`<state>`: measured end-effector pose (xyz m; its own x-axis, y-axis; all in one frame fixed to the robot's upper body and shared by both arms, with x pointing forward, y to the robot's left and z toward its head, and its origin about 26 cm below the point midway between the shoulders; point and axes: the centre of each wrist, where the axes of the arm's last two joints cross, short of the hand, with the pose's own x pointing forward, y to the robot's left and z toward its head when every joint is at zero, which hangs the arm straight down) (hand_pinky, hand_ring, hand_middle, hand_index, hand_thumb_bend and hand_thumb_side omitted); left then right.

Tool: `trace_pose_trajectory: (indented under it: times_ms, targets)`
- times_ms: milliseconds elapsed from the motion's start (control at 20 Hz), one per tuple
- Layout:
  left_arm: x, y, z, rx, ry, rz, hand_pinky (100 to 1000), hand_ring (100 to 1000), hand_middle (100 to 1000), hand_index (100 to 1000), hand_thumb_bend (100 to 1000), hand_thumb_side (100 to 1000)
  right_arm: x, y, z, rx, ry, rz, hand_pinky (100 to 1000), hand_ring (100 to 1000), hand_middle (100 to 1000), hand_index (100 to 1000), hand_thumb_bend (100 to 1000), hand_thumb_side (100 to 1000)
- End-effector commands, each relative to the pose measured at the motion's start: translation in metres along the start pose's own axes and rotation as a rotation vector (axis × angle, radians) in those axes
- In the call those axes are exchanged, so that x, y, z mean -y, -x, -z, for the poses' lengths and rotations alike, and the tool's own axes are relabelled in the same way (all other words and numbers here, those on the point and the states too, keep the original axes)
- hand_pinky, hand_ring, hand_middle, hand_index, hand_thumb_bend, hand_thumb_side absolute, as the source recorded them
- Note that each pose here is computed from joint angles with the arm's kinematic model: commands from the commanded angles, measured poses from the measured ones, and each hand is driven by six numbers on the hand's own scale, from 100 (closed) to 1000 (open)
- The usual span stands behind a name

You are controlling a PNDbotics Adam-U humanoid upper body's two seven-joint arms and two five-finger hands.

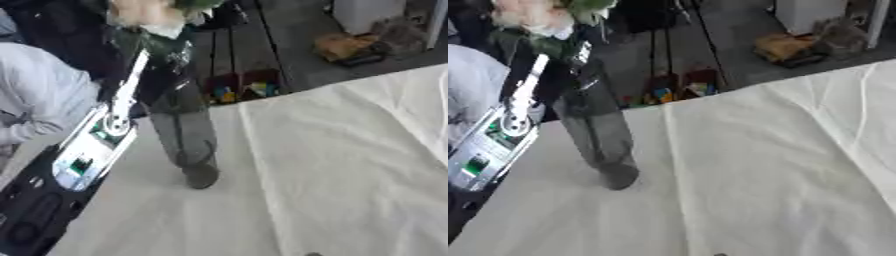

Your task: Arrange flowers into the vase.

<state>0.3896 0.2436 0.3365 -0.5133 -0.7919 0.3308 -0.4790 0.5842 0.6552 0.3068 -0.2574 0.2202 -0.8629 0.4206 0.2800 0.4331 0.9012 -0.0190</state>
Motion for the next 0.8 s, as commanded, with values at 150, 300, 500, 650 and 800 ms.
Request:
trace_pose_trajectory:
  times_ms: [150,300,500,650,800]
  targets:
    - [-0.0167,-0.0018,0.0031,0.007,-0.023,-0.005,535,752,863,907,100,1000,0.0019,-0.0040,0.0058,0.020,0.013,0.007,661,662,484,661,100,1000]
    - [-0.0159,-0.0033,0.0029,0.003,-0.030,-0.045,532,749,860,905,100,1000,0.0016,-0.0041,0.0058,0.019,0.012,0.008,661,662,484,661,100,1000]
    - [-0.0145,-0.0028,0.0026,-0.009,-0.030,-0.079,530,747,857,901,100,1000,0.0015,-0.0042,0.0061,0.021,0.014,0.010,661,662,484,661,100,1000]
    - [-0.0139,-0.0026,0.0024,-0.011,-0.029,-0.085,531,747,857,901,100,1000,0.0015,-0.0042,0.0060,0.021,0.012,0.010,661,662,483,661,100,1000]
    - [-0.0140,-0.0018,0.0019,-0.015,-0.027,-0.085,533,749,859,907,100,1000,0.0016,-0.0041,0.0059,0.019,0.012,0.009,662,662,483,661,100,1000]
